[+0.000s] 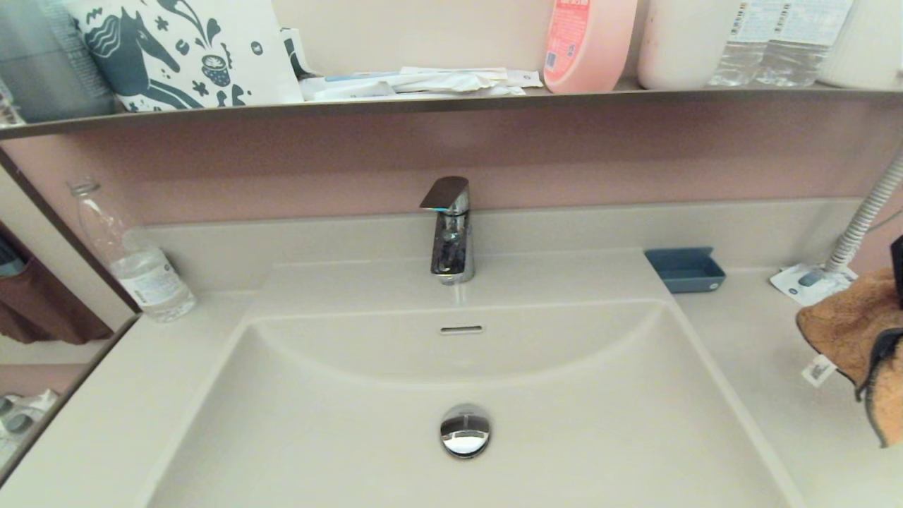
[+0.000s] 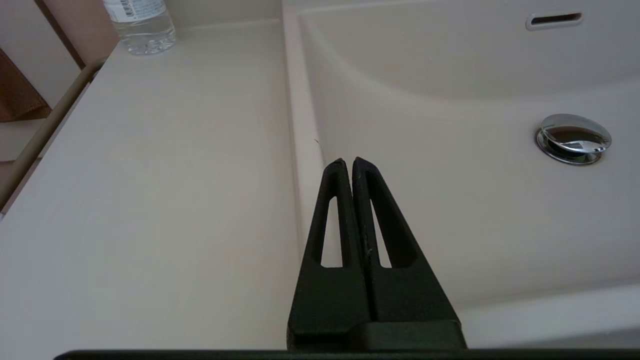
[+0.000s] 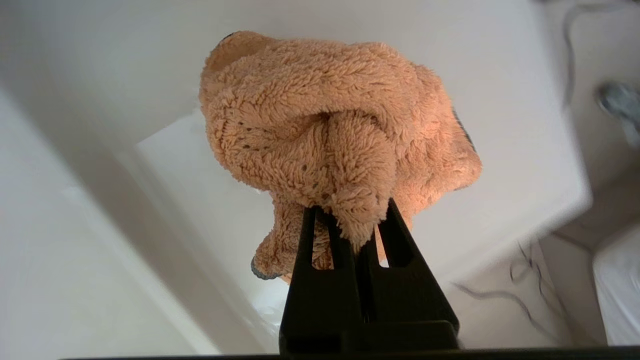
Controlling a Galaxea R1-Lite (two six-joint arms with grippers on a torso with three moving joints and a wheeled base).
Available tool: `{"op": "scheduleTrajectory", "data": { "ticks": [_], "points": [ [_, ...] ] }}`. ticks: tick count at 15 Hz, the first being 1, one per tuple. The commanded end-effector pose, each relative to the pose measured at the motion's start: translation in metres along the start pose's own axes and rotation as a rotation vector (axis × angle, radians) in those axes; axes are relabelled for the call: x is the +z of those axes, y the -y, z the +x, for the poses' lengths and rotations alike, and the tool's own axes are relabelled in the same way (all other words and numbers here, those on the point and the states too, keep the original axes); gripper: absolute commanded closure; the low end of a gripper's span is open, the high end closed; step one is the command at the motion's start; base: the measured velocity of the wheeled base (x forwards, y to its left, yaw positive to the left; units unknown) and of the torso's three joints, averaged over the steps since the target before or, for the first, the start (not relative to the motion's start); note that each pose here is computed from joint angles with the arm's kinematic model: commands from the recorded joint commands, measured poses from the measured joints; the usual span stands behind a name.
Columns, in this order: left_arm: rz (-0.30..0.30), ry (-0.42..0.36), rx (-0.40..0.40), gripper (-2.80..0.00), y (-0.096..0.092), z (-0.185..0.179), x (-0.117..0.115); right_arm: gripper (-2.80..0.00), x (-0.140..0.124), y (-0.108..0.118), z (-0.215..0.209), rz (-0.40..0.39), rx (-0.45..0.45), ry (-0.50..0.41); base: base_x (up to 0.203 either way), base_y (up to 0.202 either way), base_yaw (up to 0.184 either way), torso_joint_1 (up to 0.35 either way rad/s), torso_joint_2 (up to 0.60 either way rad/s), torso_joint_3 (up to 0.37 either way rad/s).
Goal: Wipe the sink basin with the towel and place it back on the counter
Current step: Wipe the sink
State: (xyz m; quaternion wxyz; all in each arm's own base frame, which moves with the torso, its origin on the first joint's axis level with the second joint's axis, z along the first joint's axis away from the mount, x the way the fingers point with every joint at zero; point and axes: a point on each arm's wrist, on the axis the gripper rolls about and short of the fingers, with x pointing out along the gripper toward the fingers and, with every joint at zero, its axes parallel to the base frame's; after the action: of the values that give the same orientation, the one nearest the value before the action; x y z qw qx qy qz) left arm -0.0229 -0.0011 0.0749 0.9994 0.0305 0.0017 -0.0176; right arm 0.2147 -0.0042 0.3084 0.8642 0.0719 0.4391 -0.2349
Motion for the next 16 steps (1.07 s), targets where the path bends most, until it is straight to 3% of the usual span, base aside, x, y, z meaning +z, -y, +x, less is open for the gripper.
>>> {"op": "scheduleTrajectory", "data": {
  "ticks": [1,3,6,11,12,14,16],
  "points": [
    [0.000,-0.002,0.000,0.00,0.000,0.000,0.000,0.00,-0.005,0.020,-0.018,0.043,-0.018,0.031,0.000,0.000,0.000,0.000,0.00,0.000],
    [0.000,-0.002,0.000,0.00,0.000,0.000,0.000,0.00,-0.010,0.040,-0.025,0.066,-0.058,0.015,0.000,0.000,0.000,0.000,0.00,0.000],
    [0.000,-0.002,0.000,0.00,0.000,0.000,0.000,0.00,-0.020,0.067,-0.024,0.109,-0.100,-0.087,0.000,0.000,0.000,0.000,0.00,0.000],
    [0.000,-0.002,0.000,0.00,0.000,0.000,0.000,0.00,-0.039,0.091,0.022,0.150,-0.128,-0.244,0.000,0.000,0.000,0.000,0.00,0.000],
    [0.000,-0.002,0.000,0.00,0.000,0.000,0.000,0.00,-0.044,0.092,0.034,0.155,-0.124,-0.271,0.000,0.000,0.000,0.000,0.00,0.000],
    [0.000,-0.002,0.000,0.00,0.000,0.000,0.000,0.00,-0.045,0.098,0.053,0.216,-0.014,-0.333,0.000,0.000,0.000,0.000,0.00,0.000],
    [0.000,-0.002,0.000,0.00,0.000,0.000,0.000,0.00,-0.041,0.107,0.072,0.259,0.006,-0.394,0.000,0.000,0.000,0.000,0.00,0.000]
  ]
}}
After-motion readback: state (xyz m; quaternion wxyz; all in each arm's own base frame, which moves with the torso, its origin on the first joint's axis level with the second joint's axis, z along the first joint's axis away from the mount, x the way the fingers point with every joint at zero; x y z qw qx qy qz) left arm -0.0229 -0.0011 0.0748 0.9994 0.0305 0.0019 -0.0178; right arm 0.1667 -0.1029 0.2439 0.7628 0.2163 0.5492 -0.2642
